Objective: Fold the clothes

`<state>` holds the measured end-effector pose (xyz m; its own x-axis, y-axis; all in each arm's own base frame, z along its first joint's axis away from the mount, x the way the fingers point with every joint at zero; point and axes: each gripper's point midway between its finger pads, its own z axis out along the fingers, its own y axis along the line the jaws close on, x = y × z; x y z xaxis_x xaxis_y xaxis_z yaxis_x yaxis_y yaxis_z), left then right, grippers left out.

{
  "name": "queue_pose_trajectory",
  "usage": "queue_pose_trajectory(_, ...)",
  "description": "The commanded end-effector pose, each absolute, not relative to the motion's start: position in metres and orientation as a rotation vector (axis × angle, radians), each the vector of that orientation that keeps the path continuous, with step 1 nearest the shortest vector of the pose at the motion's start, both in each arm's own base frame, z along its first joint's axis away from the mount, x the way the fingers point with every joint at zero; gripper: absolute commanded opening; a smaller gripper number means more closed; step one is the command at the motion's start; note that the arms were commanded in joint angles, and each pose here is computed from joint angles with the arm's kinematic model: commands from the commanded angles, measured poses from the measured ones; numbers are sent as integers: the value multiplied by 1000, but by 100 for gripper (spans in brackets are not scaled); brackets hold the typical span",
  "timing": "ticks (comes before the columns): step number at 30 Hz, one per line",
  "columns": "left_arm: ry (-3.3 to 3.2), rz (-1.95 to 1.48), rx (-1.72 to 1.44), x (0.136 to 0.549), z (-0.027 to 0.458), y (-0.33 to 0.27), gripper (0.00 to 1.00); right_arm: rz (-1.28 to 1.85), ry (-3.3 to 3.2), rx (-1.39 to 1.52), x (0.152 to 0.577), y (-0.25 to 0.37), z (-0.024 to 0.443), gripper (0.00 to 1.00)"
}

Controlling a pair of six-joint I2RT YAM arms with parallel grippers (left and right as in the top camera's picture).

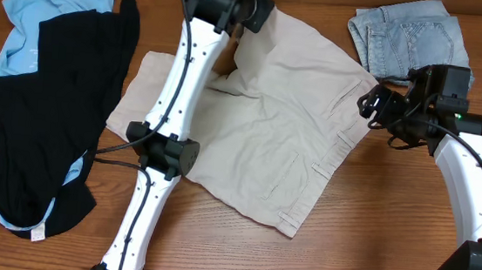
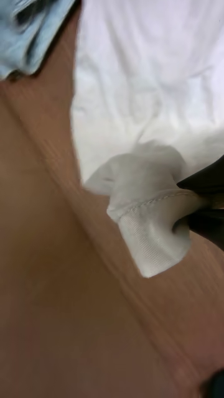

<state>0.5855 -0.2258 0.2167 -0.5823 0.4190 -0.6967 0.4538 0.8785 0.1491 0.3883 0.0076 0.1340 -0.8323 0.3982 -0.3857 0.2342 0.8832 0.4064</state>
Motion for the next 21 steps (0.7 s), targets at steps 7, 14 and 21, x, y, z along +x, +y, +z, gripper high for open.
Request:
queue_pose_trajectory(7,2054,81,514,631,270,-179,4,479,2591,437,387,10,135,95)
queue_pose_trajectory(14,2237,31,569,637,199,-141,4,479,2598,439,386,10,134,95)
queue_pose_trajectory(21,2671,143,390,578,130,-69,12,479,2602,440,385,10,134,95)
